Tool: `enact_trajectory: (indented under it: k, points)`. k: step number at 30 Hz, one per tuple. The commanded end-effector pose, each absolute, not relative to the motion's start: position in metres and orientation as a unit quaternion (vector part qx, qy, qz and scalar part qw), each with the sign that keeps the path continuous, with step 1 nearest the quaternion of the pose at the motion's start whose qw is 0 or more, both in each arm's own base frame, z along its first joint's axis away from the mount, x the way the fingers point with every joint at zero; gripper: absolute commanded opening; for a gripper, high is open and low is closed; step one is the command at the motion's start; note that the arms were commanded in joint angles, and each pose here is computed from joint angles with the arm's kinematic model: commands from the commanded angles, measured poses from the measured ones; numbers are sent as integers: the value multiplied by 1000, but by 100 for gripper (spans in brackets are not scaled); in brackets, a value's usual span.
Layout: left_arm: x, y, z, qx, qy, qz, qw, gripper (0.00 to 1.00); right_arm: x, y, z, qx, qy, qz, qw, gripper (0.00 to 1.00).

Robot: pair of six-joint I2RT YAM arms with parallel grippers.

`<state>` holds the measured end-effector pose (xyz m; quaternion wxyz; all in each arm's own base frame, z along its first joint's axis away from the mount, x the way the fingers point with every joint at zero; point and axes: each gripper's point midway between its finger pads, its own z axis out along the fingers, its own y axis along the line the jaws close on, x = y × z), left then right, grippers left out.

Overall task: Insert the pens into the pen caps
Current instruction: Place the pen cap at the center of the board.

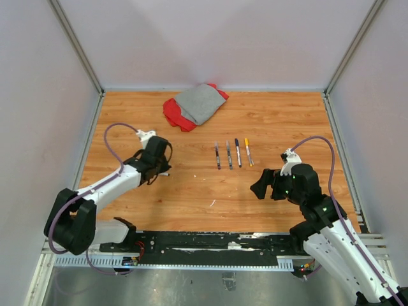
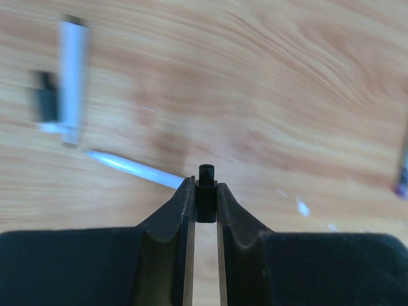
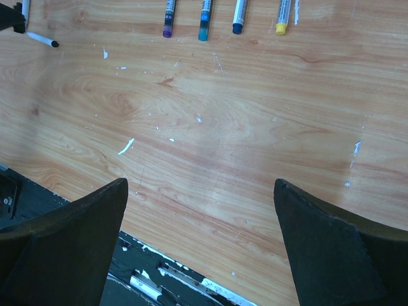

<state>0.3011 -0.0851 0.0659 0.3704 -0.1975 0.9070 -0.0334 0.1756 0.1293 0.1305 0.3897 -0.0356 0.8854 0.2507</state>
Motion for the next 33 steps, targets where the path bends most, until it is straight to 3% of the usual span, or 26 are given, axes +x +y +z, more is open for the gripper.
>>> enact_trajectory:
  k: [1,7,13,21,27,33]
  points:
    - [285,-160,75,-134,917,-79,368,10,177,125,130,-31,886,243,393,97]
    - [254,-224,50,-50,935,-78,342,14,177,126,128,-28,888,245,389,97]
    - [246,-241,32,-27,943,-90,320,22,177,128,129,-28,888,249,386,97]
    - [249,-234,34,-26,942,-69,328,38,177,129,128,-28,888,250,384,97]
    - [268,-213,62,-21,928,-28,370,37,176,128,127,-28,889,250,383,97]
    - [302,-154,85,-72,915,-16,396,34,175,128,128,-32,890,248,381,97]
